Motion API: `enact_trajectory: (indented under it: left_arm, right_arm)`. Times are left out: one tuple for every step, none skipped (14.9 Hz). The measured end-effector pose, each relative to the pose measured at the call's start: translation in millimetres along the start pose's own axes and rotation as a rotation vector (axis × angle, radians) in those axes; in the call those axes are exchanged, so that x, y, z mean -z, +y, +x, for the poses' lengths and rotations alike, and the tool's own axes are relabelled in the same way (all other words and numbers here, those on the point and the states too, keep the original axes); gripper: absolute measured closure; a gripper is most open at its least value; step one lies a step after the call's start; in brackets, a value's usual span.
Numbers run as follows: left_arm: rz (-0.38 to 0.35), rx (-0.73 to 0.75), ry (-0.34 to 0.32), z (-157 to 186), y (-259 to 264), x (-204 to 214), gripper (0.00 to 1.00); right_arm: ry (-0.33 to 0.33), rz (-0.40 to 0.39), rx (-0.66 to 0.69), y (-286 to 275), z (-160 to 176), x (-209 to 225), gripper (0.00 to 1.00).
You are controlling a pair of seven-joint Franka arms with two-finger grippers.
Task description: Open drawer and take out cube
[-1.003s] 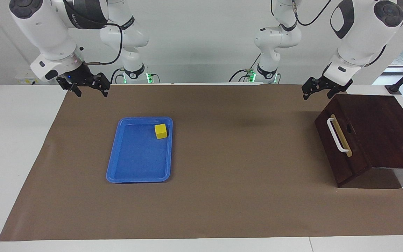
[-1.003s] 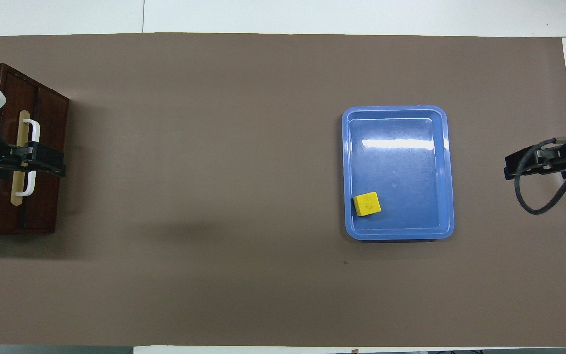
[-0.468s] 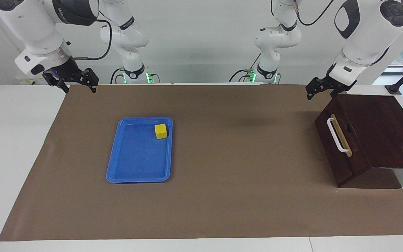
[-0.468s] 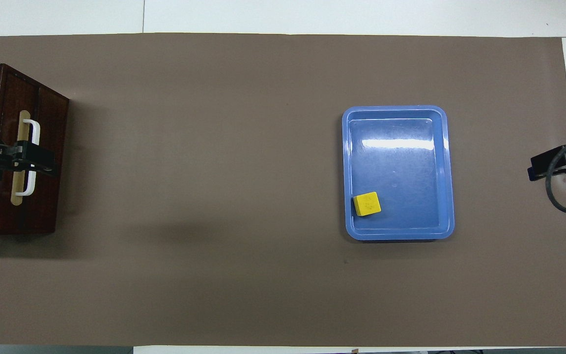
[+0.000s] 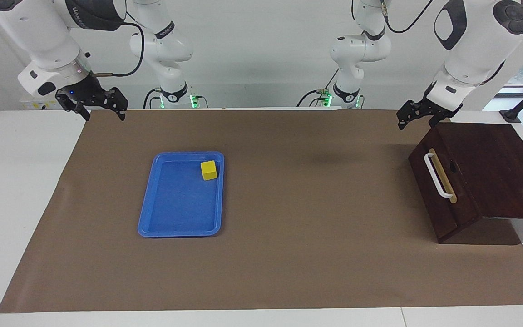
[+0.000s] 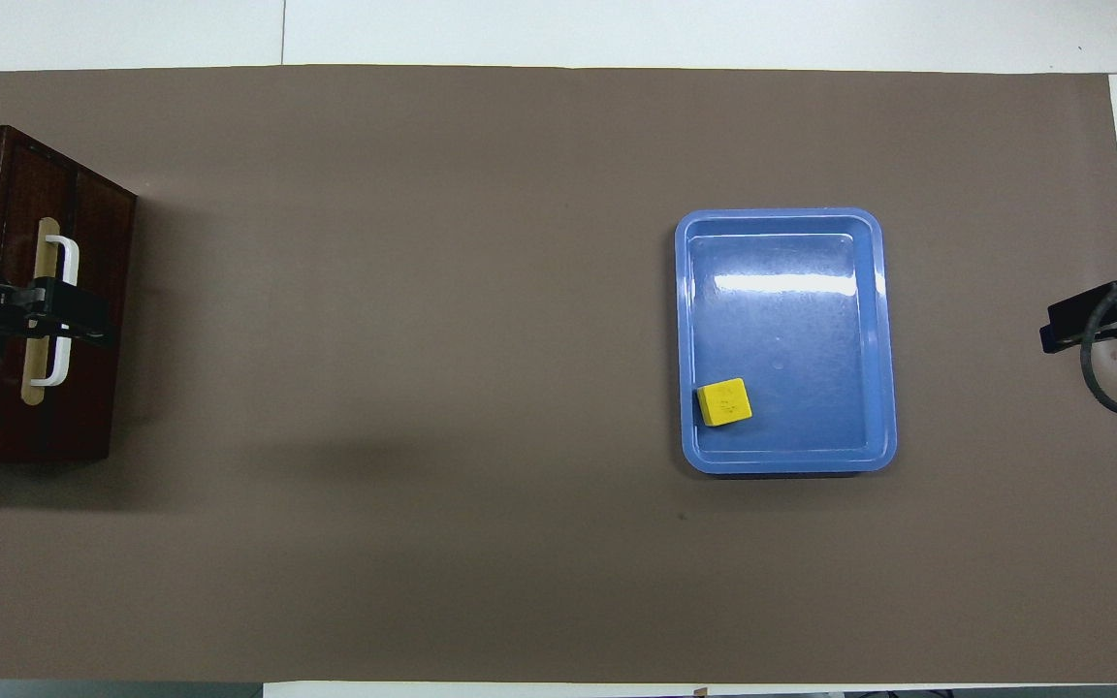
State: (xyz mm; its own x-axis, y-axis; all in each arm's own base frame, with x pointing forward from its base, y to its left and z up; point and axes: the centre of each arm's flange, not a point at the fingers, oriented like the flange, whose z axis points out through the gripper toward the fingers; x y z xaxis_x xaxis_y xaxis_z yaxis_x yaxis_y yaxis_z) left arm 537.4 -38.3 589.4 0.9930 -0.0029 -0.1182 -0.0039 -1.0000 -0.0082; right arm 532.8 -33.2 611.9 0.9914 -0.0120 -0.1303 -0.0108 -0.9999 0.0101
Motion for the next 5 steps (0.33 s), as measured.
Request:
enact_trajectory:
  left_arm:
    - [0.000, 0.000, 0.000, 0.0, 0.0, 0.0, 0.00]
    - [0.000, 0.000, 0.000, 0.0, 0.0, 0.0, 0.00]
    - [0.000, 0.000, 0.000, 0.0, 0.0, 0.0, 0.00]
    - [0.000, 0.000, 0.000, 0.0, 0.0, 0.0, 0.00]
    - [0.000, 0.000, 0.000, 0.0, 0.0, 0.0, 0.00]
  right_arm:
    - [0.007, -0.003, 0.000, 0.2, 0.7, 0.6, 0.00]
    - [0.015, -0.006, 0.000, 0.5, 1.6, 1.4, 0.00]
    - [0.020, -0.006, 0.000, 0.5, 2.2, 1.9, 0.00]
    - [0.021, -0.006, 0.000, 0.3, 2.4, 2.2, 0.00]
    - [0.022, -0.006, 0.001, 0.0, 2.4, 2.3, 0.00]
